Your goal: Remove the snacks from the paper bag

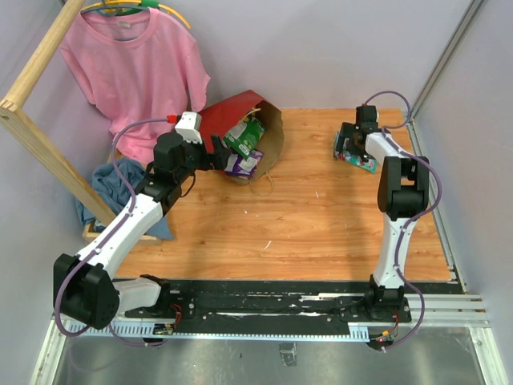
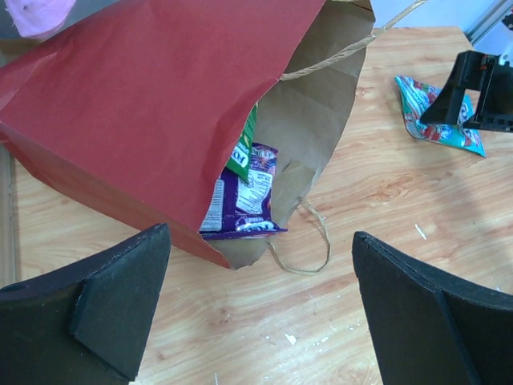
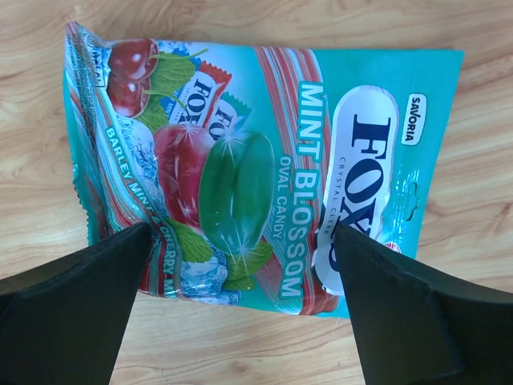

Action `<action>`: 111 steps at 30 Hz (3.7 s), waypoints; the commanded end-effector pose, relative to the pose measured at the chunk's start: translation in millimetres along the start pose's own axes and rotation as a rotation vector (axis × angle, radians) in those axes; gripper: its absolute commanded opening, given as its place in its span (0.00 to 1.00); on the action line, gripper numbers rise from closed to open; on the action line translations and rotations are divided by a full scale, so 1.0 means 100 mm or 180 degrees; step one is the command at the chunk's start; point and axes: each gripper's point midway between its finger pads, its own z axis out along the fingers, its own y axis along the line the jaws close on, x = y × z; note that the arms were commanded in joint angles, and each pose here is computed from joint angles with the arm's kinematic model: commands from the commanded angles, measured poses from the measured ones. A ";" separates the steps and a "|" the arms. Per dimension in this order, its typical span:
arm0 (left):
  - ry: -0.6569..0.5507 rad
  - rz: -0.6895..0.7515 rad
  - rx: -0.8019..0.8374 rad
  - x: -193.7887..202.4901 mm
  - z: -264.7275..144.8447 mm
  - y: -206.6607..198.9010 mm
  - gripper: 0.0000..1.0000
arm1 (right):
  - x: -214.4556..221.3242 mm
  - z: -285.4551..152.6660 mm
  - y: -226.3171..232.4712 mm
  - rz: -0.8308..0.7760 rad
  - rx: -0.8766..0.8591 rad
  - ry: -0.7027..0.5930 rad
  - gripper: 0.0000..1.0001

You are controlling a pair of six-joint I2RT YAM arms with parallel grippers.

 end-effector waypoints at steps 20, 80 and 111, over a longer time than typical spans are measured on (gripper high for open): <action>-0.0090 0.0148 -0.0218 -0.20 0.25 0.18 1.00 | -0.15 0.62 -0.08 -0.1422 -0.0499 0.0580 0.99; -0.0693 0.0578 0.1930 -0.23 -0.63 -0.92 1.00 | 0.82 -2.66 2.50 -0.1486 -0.1755 -0.1530 0.98; -0.0844 -0.0102 0.0537 -0.32 -0.29 -0.20 1.00 | 1.71 -1.34 3.40 -0.3134 -0.2623 0.0207 0.52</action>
